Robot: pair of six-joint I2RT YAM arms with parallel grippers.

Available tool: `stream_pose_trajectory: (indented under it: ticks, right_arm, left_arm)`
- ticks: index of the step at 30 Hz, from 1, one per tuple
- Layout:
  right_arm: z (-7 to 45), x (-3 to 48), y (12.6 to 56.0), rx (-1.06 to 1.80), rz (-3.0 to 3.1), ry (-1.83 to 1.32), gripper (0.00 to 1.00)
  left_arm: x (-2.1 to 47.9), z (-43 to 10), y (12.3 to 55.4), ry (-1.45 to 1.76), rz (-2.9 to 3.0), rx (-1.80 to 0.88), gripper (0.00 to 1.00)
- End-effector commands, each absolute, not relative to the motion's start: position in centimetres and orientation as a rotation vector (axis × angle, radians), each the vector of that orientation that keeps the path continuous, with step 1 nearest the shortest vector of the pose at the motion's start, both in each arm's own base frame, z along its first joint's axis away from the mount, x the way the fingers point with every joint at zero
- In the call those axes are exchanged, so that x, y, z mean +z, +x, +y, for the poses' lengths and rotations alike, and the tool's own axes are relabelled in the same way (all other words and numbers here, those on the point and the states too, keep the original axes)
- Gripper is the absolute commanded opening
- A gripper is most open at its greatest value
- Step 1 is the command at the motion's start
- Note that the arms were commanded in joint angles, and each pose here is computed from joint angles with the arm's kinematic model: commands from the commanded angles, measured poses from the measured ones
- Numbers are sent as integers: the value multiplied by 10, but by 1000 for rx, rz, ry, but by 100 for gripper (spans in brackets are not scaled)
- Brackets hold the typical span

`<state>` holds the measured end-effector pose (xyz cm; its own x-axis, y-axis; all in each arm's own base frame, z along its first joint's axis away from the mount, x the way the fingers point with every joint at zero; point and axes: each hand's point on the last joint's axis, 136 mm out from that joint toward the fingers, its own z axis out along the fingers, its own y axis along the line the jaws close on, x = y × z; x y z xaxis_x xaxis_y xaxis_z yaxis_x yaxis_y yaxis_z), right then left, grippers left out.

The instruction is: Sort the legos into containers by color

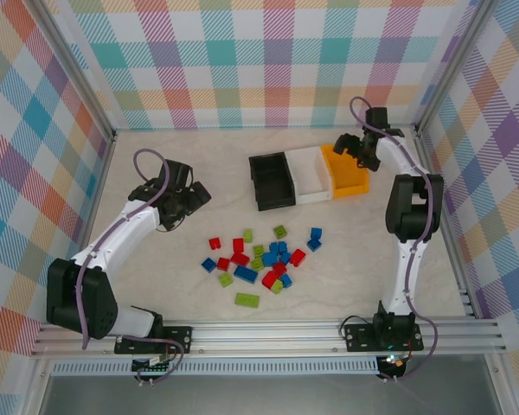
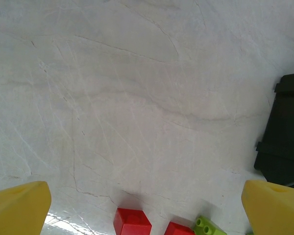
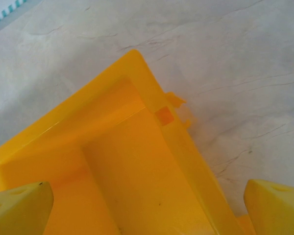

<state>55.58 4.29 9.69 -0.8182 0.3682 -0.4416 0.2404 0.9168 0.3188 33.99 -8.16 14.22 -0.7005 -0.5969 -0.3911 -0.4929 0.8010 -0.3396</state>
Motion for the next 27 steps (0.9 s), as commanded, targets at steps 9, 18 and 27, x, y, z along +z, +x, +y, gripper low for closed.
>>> stream_pose_trajectory:
  ticks: [9, 18, 27]
  right_arm:
    - [122, 126, 507, 264, 2563, 330, 100]
    - [130, 143, 487, 252, 2492, 330, 100]
    - [150, 174, 410, 276, 2526, 234, 96]
  left_arm:
    - [150, -86, 344, -766, 2498, -294, 100]
    - [159, -91, 345, -756, 2477, -348, 100]
    - [184, -112, 336, -601, 2427, -358, 100]
